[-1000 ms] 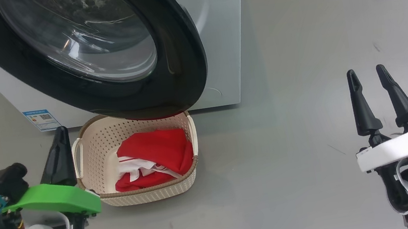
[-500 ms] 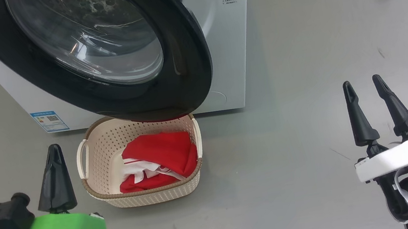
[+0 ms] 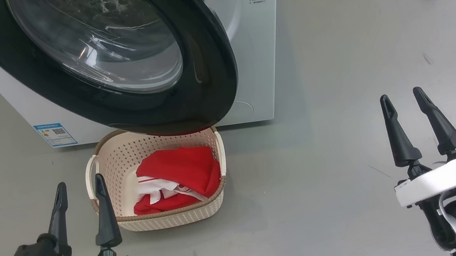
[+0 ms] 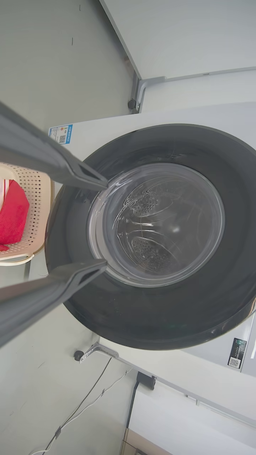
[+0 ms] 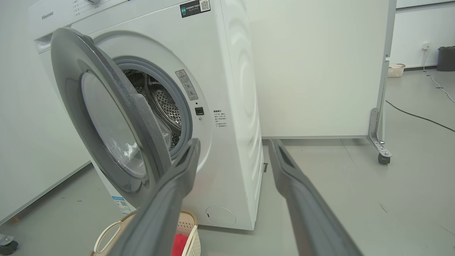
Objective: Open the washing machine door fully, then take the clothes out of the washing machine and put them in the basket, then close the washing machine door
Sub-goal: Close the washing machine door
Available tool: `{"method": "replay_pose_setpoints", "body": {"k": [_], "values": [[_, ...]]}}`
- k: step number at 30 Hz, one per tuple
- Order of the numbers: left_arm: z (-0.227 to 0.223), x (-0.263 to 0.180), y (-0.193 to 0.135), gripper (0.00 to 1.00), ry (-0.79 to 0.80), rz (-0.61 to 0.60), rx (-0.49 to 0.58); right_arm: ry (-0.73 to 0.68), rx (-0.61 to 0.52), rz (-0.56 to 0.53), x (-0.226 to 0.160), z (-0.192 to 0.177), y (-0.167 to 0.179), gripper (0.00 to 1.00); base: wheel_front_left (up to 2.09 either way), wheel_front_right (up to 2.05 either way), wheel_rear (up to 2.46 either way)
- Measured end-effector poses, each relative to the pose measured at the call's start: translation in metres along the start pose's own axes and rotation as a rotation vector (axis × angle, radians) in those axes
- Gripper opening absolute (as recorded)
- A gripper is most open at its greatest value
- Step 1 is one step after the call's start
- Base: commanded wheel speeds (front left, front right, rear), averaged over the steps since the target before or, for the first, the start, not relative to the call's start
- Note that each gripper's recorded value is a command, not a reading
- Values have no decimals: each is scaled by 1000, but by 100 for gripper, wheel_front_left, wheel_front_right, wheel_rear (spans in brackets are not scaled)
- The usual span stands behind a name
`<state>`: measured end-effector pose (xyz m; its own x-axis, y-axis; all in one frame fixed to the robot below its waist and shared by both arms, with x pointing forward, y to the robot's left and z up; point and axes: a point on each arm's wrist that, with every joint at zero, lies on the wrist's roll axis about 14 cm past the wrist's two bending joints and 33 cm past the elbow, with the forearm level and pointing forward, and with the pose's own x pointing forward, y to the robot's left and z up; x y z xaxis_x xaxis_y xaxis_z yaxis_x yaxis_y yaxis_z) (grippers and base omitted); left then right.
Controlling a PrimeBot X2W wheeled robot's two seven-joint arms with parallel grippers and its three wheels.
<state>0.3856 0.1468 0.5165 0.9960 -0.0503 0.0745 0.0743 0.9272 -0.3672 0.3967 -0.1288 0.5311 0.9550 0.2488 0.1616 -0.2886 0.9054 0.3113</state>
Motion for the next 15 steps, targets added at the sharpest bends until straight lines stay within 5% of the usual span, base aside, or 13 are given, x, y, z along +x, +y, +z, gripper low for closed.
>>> {"method": "replay_pose_setpoints", "body": {"k": [15], "values": [[-2, -3, -10, 100, -10, -8, 27, -2, -1, -4, -2, 1, 0, 100, 0, 0, 0]]}}
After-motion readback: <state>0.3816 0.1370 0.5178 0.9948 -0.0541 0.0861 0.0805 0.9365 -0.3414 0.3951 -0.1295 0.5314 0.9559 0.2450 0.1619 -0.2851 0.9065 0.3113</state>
